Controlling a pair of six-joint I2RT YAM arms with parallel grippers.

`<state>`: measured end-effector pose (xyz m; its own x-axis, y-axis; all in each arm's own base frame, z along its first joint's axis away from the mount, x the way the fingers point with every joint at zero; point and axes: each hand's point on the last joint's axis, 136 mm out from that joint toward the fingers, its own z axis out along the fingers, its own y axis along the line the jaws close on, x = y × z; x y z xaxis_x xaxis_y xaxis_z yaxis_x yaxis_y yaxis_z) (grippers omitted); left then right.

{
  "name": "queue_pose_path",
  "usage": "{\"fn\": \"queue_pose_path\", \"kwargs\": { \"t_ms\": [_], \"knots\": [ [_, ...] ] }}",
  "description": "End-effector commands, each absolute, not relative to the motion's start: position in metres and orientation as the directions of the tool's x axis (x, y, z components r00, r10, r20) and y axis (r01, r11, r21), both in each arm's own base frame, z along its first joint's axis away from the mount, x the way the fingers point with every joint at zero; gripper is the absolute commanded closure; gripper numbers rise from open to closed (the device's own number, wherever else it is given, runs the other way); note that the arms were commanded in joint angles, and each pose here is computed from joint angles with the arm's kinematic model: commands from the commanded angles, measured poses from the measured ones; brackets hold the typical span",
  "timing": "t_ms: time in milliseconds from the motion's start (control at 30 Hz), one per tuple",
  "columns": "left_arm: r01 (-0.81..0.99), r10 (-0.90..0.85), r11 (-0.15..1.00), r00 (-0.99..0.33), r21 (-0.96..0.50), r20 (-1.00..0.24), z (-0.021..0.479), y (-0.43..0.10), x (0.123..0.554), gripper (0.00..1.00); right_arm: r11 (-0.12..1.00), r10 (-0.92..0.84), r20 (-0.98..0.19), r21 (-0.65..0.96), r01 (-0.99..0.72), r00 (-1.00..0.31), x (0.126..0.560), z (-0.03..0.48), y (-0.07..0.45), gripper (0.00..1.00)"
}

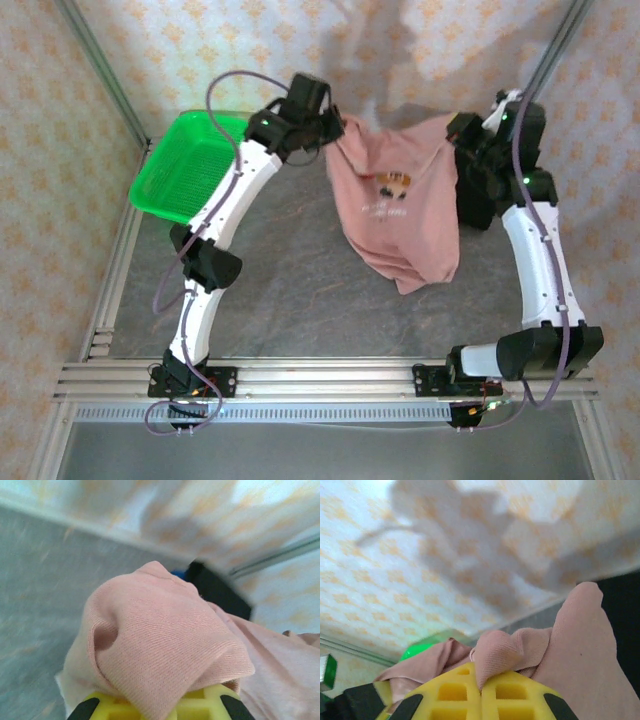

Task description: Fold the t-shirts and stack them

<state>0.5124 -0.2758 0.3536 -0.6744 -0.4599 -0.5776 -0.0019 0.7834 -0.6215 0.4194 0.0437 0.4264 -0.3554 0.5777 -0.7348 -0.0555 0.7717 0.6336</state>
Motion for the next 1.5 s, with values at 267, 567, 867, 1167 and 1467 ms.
{"fn": "queue_pose_path", "kwargs": {
  "t_ms": [267,567,867,1167,1467],
  "knots": [
    [-0.016,-0.538,0.754,-0.59,-0.657,-0.602,0.403,-0.194,0.507,1.0,0.813,0.513,-0.798,0.57,-0.121,-0.316,0.391,0.463,0.044,0.99],
    [-0.365,-0.586,0.79,-0.687,-0.493,-0.43,0.239,-0.109,0.451,1.0,0.674,0.492,-0.55,0.731,-0.104,-0.675,0.325,0.301,0.153,0.99],
    [-0.498,-0.549,0.836,-0.75,-0.233,-0.368,0.129,-0.058,0.424,1.0,0.622,0.278,-0.296,0.781,-0.064,-0.914,0.27,0.187,0.29,0.98],
    [-0.534,-0.572,0.819,-0.722,-0.211,-0.39,0.116,-0.025,0.426,0.91,0.641,0.0,-0.097,0.764,-0.074,-0.995,0.242,0.145,0.38,0.85],
    [-0.569,-0.641,0.763,-0.603,-0.307,-0.476,0.183,-0.012,0.406,0.26,0.601,-0.131,0.051,0.799,-0.038,-0.99,0.24,0.145,0.43,0.56]
  ]
}}
